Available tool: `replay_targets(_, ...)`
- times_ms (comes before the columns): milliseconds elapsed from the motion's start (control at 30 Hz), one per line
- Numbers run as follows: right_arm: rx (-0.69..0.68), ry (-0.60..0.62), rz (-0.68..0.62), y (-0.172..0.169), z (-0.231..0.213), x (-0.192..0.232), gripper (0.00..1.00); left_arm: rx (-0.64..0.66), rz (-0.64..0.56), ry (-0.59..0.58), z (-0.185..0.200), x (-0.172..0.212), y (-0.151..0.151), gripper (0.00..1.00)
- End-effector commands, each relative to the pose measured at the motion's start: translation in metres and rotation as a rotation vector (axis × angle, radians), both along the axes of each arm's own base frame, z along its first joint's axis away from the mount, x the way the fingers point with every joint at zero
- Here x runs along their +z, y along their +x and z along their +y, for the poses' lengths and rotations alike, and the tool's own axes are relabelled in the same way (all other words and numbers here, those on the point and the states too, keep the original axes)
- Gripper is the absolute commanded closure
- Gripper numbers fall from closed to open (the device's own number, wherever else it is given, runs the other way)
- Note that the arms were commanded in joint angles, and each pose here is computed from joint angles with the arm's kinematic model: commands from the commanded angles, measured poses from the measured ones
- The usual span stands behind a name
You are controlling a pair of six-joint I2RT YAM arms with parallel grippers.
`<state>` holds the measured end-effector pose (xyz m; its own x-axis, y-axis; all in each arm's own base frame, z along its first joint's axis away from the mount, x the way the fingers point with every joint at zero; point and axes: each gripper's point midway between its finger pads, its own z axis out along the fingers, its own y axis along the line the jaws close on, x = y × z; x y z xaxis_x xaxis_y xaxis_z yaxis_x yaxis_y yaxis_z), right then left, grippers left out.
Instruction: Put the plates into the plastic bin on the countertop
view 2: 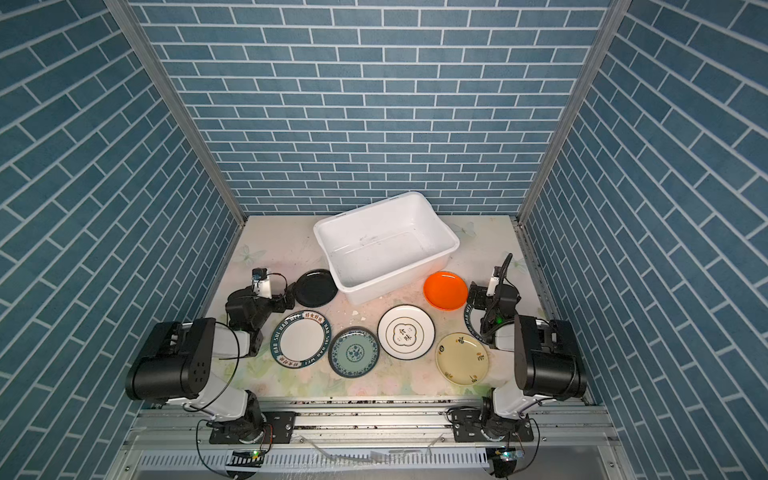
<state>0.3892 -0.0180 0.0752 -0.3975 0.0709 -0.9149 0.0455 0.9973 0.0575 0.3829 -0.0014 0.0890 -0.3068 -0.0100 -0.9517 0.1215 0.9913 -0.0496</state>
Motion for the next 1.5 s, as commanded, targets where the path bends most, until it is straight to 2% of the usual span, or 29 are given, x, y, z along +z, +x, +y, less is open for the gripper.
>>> replay_targets(0, 0.018, -0.047, -0.032, 0.0066, 0.0007, 0.0123, 0.01, -0.009, -0.029, 0.011, -0.0017, 0.0108, 0.0043, 0.00)
replay_targets(1467, 0.054, -0.044, -0.037, 0.0058, 0.0068, 0.0125, 0.01, -0.009, -0.028, 0.012, -0.0017, 0.0106, 0.0044, 0.01)
